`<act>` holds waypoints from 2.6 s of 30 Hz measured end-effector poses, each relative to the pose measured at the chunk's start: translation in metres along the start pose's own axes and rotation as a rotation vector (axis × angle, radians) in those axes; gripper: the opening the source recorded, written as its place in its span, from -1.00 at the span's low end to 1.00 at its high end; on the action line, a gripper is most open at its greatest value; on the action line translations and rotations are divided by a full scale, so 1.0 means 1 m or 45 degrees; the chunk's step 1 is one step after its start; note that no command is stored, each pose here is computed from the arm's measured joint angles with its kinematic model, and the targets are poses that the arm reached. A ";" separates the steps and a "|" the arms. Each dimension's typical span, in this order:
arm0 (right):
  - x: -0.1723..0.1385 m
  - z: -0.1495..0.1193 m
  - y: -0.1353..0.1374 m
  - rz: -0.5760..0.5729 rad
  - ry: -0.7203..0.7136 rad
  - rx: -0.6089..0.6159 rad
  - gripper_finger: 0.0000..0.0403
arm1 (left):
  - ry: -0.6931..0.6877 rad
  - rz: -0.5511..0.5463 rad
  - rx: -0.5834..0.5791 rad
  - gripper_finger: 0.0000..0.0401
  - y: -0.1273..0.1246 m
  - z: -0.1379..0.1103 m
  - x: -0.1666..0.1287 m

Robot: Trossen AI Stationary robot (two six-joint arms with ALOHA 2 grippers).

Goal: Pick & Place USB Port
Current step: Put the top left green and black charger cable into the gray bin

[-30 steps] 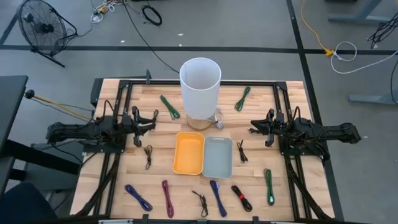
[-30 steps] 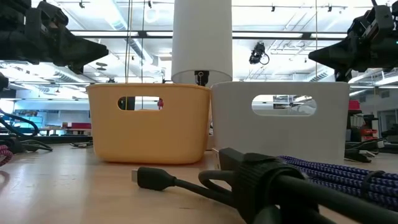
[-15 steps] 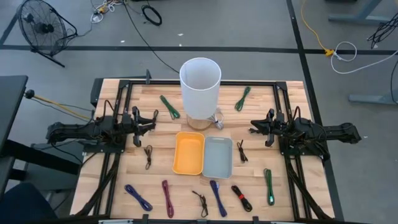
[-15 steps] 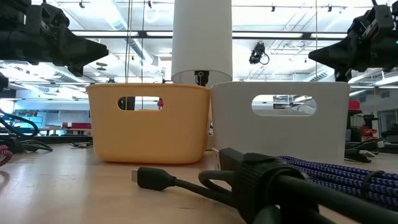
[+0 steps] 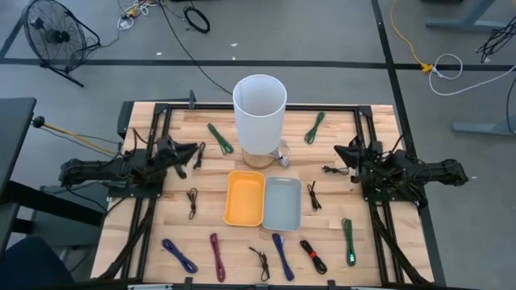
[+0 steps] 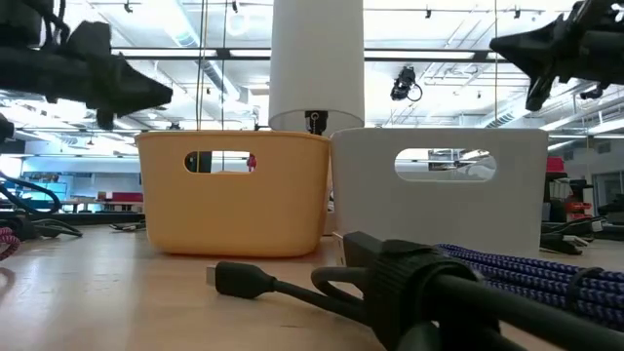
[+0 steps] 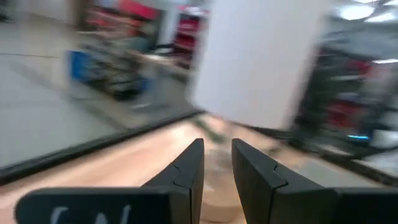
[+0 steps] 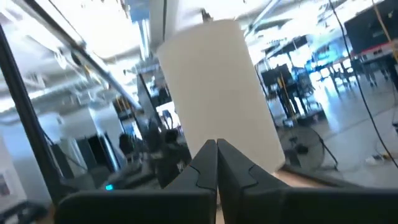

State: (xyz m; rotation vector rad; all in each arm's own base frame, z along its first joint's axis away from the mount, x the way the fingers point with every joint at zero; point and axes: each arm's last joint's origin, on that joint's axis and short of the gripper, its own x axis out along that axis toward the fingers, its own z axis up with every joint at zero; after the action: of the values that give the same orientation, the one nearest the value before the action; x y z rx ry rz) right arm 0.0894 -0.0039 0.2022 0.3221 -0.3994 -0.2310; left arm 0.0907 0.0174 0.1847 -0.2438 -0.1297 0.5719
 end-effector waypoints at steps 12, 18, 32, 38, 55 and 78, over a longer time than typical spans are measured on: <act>0.000 -0.002 0.000 0.025 0.032 -0.037 -0.98 | 0.545 0.518 0.473 -0.58 0.006 0.075 0.046; 0.000 -0.003 0.000 0.021 0.049 0.015 -0.98 | 1.017 0.266 0.736 -0.58 0.032 0.062 0.105; -0.001 -0.010 -0.002 -0.003 0.136 -0.002 -0.98 | 1.536 -0.094 1.372 -0.58 0.055 0.027 0.181; -0.001 -0.014 -0.003 -0.019 0.183 0.019 -0.98 | 1.549 -0.269 1.456 -0.58 0.055 0.014 0.196; -0.001 -0.014 -0.003 -0.019 0.187 0.031 -0.98 | 1.610 -0.341 1.547 -0.44 0.037 -0.013 0.205; -0.001 -0.015 -0.003 -0.022 0.196 0.028 -0.98 | 1.607 -0.390 1.599 0.10 0.040 -0.048 0.203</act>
State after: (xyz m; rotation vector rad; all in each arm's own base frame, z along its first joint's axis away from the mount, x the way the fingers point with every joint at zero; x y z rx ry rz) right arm 0.0941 -0.0028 0.1876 0.3623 -0.2472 -0.2170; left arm 0.2486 0.1525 0.1383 0.6584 1.3659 0.0365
